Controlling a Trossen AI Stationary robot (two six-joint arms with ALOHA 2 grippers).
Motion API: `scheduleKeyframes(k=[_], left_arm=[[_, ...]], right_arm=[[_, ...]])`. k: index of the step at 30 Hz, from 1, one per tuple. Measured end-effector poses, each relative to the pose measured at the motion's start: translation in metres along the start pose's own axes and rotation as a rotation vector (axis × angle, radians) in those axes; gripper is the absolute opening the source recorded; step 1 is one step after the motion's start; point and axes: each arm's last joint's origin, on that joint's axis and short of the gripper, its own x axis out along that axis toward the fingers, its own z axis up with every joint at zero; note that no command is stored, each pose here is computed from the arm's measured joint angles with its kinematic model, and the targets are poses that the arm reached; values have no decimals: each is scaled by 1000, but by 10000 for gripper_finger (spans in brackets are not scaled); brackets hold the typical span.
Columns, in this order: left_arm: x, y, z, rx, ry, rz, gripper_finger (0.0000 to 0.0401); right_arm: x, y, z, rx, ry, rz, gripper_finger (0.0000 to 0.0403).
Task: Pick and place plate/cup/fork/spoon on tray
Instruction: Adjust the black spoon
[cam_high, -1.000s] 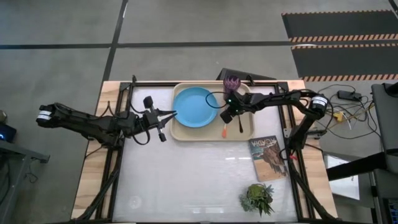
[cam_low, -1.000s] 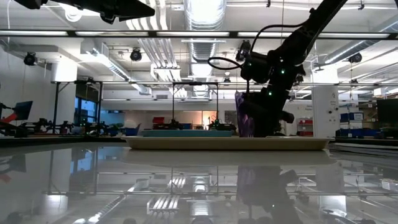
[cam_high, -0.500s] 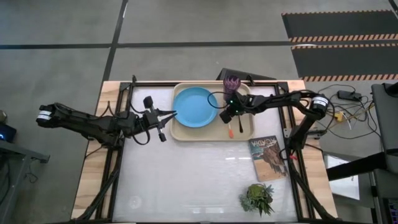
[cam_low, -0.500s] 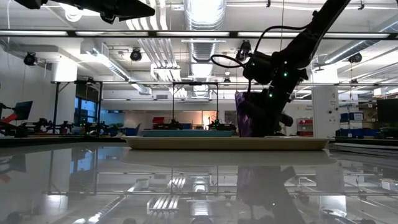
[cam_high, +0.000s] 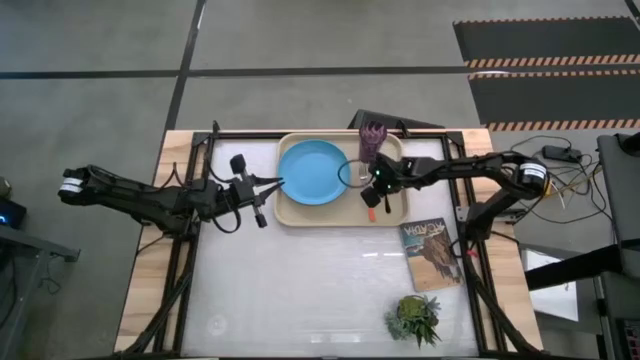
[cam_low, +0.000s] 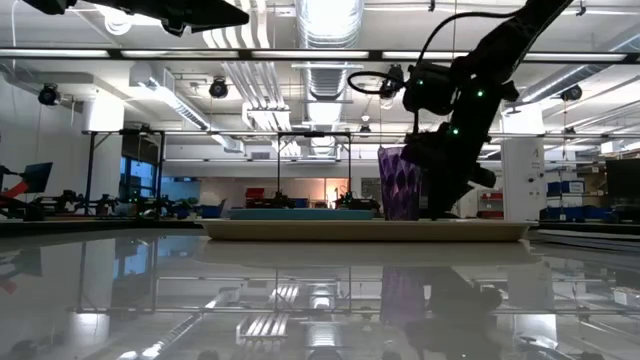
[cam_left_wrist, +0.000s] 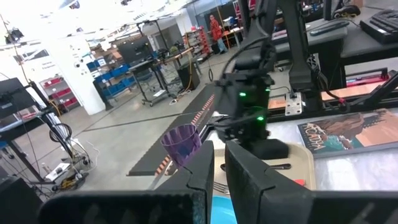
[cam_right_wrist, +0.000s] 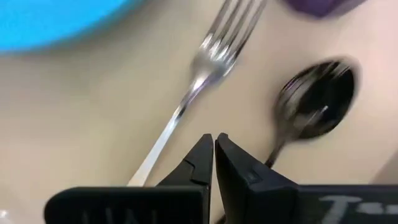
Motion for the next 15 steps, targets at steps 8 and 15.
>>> scheduleKeyframes(k=[8, 15], left_arm=[[0, 0, 0, 11, -2, 1, 22], [0, 0, 1, 9, -6, 2, 22]], right_arm=[[0, 17, -7, -52, -102, -26, 8], [15, 14, 12, -104, -237, -1, 8]])
